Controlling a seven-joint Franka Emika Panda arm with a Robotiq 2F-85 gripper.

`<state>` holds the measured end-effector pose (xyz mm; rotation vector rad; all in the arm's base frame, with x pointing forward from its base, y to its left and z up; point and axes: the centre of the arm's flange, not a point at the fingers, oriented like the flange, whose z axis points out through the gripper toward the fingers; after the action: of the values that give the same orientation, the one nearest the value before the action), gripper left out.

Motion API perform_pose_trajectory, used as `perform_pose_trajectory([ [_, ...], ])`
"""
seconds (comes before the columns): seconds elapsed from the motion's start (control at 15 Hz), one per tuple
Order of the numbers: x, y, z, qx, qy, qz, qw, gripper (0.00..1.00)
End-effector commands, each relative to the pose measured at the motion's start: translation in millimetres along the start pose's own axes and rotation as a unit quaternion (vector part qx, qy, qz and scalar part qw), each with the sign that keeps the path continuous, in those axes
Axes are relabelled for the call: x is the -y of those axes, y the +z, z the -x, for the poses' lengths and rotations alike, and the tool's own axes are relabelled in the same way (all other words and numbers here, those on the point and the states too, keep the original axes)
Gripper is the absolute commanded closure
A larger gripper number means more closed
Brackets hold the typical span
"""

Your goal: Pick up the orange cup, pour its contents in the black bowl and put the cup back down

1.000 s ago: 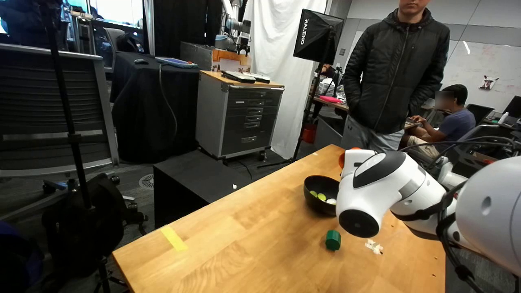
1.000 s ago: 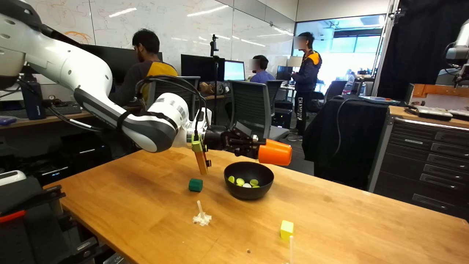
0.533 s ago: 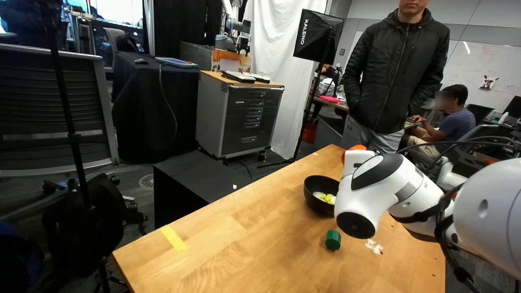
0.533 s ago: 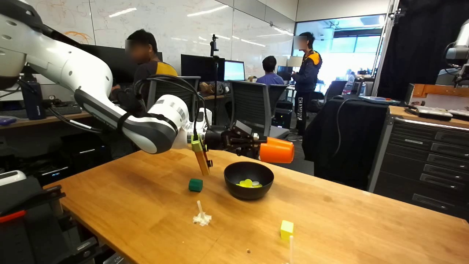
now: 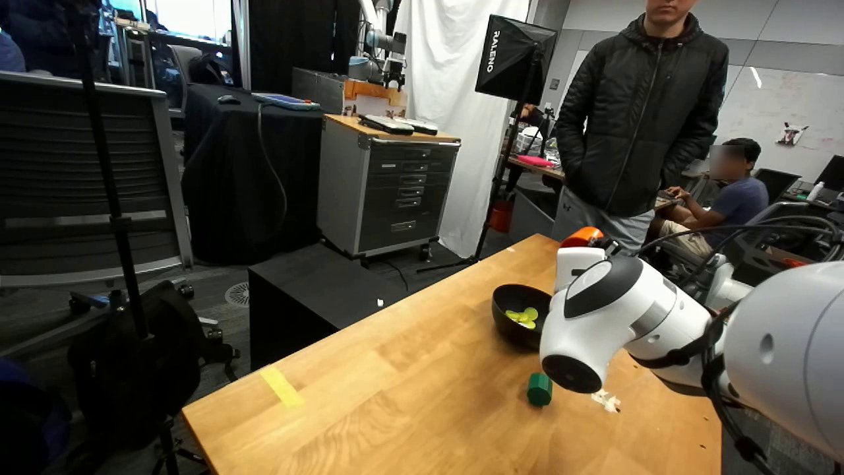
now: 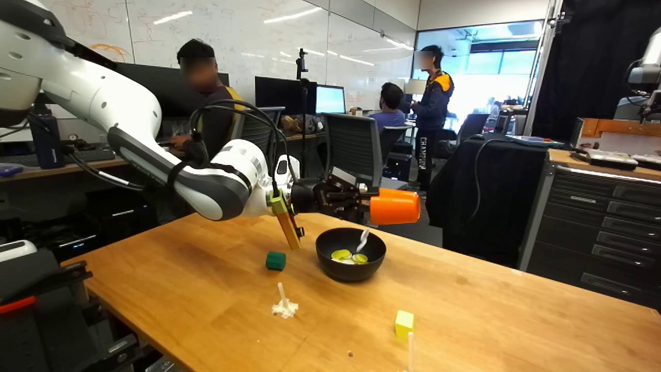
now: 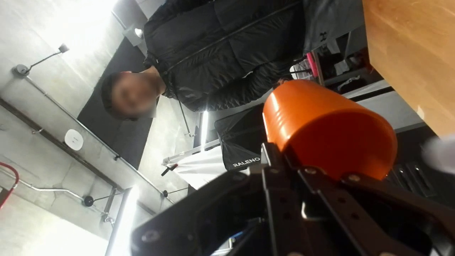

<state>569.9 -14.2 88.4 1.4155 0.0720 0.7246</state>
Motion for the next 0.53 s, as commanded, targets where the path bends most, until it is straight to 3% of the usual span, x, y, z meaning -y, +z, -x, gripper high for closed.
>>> perform_pose_trajectory([
  [0.0,5.0,6.0,-1.9,-0.016,-0.001,0.028,0.9995,0.99],
  [0.47,11.1,9.3,-0.7,-0.047,-0.016,0.063,0.9968,0.99],
])
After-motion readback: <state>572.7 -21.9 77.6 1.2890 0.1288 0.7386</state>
